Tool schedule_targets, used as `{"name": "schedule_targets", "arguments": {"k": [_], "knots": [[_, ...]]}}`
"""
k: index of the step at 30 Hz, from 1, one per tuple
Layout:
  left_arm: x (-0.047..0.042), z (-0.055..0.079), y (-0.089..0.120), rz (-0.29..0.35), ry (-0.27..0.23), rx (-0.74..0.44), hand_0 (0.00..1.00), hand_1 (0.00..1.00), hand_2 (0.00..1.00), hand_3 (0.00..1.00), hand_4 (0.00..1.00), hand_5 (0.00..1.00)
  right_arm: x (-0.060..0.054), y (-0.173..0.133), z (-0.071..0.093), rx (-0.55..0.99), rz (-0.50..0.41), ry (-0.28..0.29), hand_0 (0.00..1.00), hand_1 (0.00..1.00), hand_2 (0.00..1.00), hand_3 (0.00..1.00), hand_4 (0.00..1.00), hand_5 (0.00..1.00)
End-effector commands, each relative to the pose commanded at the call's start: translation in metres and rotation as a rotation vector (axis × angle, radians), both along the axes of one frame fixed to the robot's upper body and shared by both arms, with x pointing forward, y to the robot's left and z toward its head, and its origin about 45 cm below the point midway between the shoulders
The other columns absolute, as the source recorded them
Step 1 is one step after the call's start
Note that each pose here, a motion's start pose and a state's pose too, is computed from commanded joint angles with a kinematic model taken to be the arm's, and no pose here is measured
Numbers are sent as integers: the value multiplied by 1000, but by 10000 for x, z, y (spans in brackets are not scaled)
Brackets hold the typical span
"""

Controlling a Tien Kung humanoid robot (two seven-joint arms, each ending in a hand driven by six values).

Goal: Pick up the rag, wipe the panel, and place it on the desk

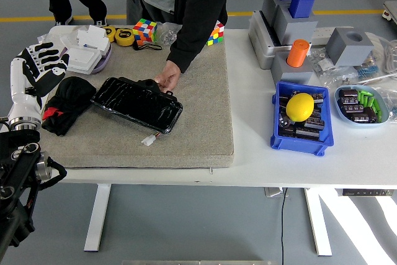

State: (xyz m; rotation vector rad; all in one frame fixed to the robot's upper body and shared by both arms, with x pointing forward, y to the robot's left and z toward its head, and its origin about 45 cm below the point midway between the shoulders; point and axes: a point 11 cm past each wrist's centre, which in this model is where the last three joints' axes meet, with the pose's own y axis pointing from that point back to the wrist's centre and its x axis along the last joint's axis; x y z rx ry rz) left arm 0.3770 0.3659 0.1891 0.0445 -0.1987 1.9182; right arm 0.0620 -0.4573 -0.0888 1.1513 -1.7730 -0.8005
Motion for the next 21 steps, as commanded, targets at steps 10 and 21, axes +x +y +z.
{"name": "schedule_targets", "arguments": {"k": [10,21], "knots": [[-19,86,69,16,-24,-8,501,590,582,603,808,157,-14,-56,13,-13,-4,8,557,564,494,521,906,369],[-8,198,114,19,-54,-4,501,590,583,604,809,160,0,-102,32,-24,-2,8,558,564,494,521,906,369]]}}
